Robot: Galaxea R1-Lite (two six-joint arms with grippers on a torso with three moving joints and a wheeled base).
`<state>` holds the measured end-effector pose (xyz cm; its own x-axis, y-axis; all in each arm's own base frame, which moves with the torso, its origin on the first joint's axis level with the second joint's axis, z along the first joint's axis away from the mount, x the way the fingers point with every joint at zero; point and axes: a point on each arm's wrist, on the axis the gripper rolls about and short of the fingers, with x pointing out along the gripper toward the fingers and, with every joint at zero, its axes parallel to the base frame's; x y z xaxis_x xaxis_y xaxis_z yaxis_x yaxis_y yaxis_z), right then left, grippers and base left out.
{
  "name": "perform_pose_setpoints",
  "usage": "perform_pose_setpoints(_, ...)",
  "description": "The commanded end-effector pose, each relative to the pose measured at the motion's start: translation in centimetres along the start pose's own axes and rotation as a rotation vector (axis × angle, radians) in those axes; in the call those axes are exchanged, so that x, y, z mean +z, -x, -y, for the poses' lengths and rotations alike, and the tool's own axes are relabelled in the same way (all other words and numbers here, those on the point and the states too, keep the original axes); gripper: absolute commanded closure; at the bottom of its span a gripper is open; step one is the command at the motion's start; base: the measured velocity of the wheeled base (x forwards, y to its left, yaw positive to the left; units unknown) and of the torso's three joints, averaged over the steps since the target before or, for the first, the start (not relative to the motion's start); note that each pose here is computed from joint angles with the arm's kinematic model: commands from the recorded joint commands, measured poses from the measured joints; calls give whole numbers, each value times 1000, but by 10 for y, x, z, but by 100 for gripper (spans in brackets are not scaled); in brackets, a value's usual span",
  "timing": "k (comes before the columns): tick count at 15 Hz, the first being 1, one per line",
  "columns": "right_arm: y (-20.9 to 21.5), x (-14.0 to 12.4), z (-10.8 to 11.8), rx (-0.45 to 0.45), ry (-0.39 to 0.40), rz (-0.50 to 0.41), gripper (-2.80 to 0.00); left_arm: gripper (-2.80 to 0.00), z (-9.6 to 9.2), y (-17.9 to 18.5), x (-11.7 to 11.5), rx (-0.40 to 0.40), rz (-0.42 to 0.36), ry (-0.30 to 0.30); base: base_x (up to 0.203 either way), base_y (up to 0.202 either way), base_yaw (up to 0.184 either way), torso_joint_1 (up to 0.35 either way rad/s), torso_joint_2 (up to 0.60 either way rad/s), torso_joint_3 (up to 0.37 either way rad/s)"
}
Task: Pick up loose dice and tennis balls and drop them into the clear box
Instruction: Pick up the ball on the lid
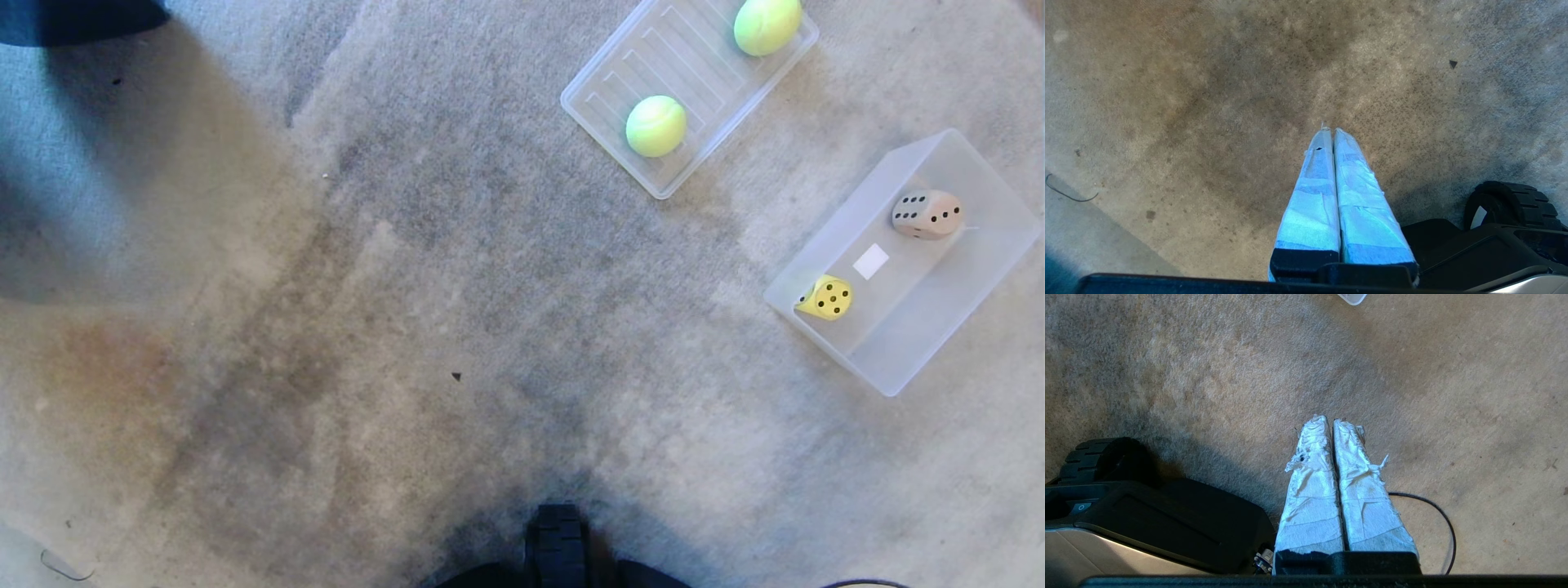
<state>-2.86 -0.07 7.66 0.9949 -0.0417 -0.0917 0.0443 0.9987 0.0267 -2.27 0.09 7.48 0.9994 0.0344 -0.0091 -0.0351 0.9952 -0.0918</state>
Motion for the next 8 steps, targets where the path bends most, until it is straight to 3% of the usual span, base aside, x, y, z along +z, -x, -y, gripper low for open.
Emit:
perform_pose_setpoints(1, 0, 0, 0, 0, 1, -3, 0, 0, 0, 0, 0, -1, 0, -5, 0, 0, 0, 0, 0, 0)
perform_pose_setpoints(8, 0, 0, 0, 0, 1, -3, 0, 0, 0, 0, 0, -1, 1, -2, 0, 0, 0, 0, 0, 0)
